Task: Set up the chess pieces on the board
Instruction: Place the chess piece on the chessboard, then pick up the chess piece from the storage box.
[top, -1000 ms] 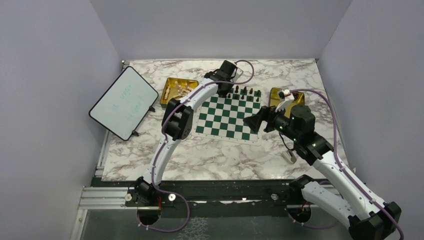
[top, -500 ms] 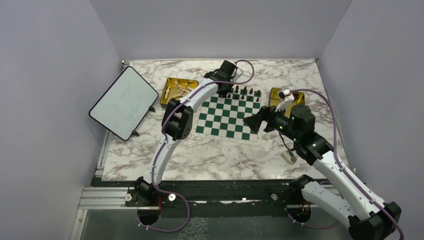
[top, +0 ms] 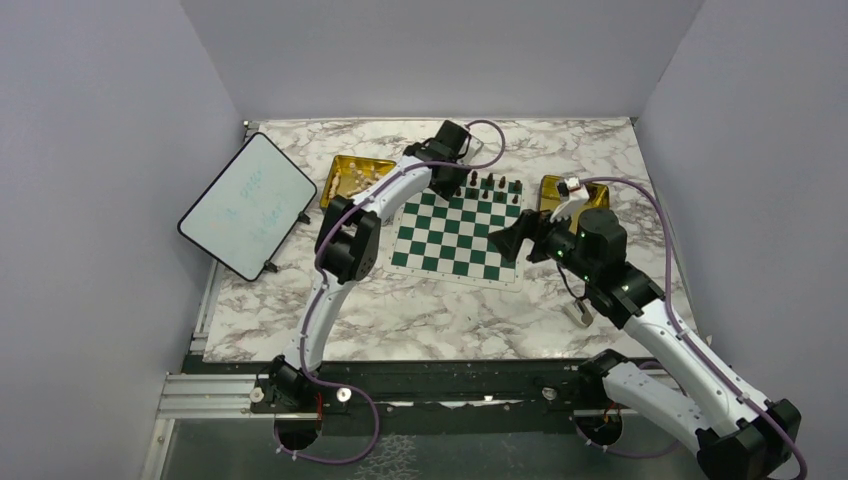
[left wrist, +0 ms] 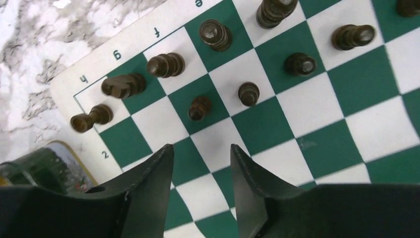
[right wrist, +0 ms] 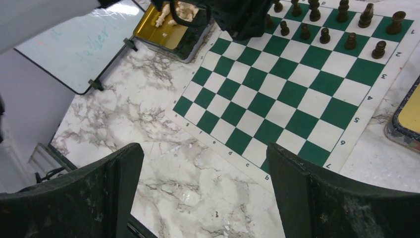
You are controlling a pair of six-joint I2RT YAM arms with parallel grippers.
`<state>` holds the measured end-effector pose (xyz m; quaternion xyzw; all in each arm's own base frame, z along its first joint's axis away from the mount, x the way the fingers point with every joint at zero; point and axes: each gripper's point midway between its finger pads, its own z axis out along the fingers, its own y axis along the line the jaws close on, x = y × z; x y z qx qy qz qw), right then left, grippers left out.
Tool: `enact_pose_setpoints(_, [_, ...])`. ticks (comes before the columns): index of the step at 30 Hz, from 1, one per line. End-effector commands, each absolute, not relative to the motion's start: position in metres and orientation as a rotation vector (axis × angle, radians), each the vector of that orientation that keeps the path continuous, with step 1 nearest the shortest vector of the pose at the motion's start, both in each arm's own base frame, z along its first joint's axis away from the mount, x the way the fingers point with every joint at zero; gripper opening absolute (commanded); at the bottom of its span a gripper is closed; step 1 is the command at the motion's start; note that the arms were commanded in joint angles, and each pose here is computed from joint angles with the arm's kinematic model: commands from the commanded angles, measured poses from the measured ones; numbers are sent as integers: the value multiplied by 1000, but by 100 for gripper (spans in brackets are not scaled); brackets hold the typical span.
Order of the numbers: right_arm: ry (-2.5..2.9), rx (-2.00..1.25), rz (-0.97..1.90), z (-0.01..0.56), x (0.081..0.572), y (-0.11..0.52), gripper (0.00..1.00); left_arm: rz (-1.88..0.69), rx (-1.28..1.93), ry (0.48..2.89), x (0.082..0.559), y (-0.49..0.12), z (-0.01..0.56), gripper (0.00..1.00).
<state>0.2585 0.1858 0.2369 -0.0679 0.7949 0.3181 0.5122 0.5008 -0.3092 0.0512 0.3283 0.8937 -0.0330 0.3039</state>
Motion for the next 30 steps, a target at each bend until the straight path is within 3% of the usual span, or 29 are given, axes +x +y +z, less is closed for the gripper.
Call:
enact_pose_setpoints(1, [1906,-114,676,235,273,175,100,-187,795,2248,497,-315,135,50])
enact_pose_setpoints(6, [1914,36,518,224,292,150,100,-266,719,2205,484,-313,182,60])
enact_pose_setpoints(8, [1908,68,438,224,301,140,100,-312,682,2204,475,-312,196,72])
enact_pose_setpoints(9, [1904,79,400,224,305,135,100,-335,676,2201,469,-311,203,91])
enact_pose_setpoints(10, [1901,82,367,224,309,132,100,-351,662,2206,463,-308,207,99])
enact_pose_setpoints(21, [1986,73,-78,190,365,95,98,-369,525,2129,390,-244,236,99])
enact_pose_setpoints(25, [2002,94,-146,180,389,80,93,-460,604,2007,351,-237,230,99])
enact_pose_setpoints(30, [2026,202,-277,160,416,39,81,-478,410,1848,324,-207,246,99])
